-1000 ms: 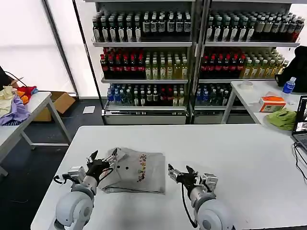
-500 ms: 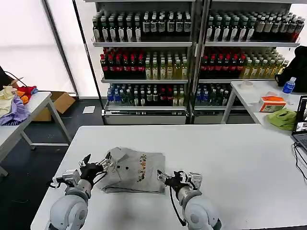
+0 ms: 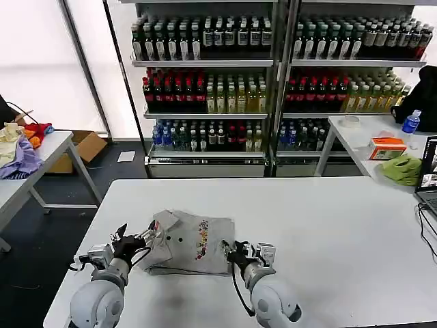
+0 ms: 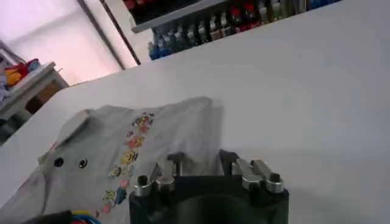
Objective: Fold and organize the clothes.
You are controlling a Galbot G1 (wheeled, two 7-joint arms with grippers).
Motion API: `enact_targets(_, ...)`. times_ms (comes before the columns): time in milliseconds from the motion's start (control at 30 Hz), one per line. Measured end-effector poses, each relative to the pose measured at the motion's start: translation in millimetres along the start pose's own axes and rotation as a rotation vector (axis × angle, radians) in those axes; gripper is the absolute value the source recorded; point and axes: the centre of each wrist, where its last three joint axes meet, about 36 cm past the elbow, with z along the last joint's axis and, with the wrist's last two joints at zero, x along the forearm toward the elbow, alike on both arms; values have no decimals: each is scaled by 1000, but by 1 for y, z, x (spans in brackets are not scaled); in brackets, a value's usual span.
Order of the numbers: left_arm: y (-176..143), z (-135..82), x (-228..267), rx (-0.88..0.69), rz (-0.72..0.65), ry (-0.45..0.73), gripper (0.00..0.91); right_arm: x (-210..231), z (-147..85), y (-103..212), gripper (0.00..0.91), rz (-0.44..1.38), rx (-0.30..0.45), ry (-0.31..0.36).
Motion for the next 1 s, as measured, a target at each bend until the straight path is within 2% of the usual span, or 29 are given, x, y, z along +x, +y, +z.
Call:
enact_targets(633, -1, 4, 1, -5, -6, 2, 907, 5, 12, -13, 0, 47, 68, -23)
enact_targets(833, -6, 3, 3, -7, 0, -9, 907, 18, 2, -33, 0, 77, 95, -51)
enact_targets(1000, -9, 6, 3, -15, 5, -6, 907, 26, -13, -61, 0, 123, 137, -78)
